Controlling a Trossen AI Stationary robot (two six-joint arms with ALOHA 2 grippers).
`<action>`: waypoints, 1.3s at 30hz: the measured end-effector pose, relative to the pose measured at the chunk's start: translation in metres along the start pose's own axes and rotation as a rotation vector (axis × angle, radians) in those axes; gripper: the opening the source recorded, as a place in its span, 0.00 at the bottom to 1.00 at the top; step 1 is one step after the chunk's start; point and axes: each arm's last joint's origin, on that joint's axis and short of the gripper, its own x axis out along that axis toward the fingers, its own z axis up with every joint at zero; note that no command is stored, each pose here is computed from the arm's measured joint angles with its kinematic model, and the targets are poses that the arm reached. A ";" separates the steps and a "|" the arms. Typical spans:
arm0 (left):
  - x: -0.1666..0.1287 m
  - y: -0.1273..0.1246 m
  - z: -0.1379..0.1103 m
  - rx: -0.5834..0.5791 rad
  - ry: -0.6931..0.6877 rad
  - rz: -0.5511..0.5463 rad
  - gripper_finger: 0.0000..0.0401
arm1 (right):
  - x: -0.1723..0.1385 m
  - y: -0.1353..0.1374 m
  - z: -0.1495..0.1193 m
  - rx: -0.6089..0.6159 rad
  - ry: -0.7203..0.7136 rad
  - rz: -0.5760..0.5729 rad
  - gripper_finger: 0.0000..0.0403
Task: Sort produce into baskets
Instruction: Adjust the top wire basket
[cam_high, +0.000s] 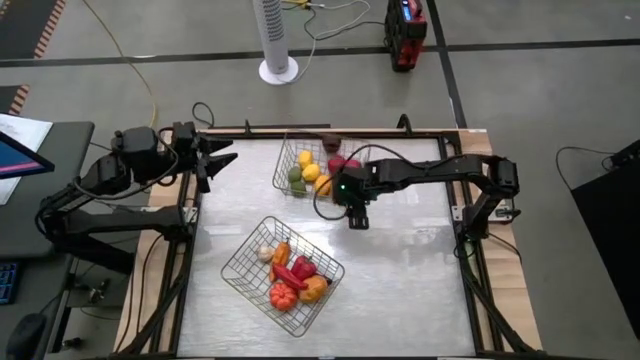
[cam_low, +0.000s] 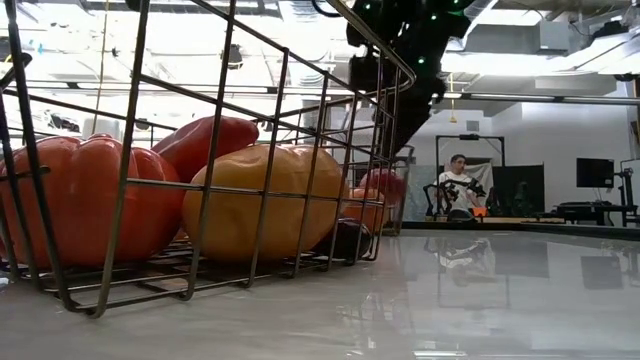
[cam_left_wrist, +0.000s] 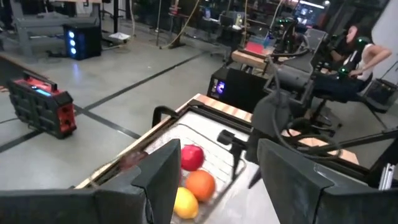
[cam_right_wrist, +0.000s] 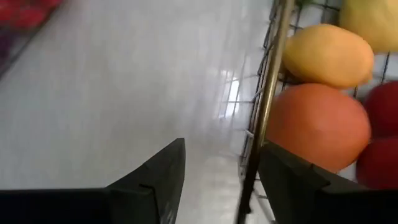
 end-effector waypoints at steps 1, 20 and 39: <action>0.000 0.000 0.000 0.000 0.000 0.000 0.50 | 0.000 0.005 -0.001 -0.024 0.014 0.014 0.54; 0.003 0.000 0.000 0.000 0.003 0.020 0.50 | -0.007 0.093 -0.019 -0.284 0.199 0.204 0.41; 0.019 -0.004 -0.015 -0.071 0.219 -0.166 0.50 | -0.046 0.042 0.017 0.181 0.077 0.173 0.63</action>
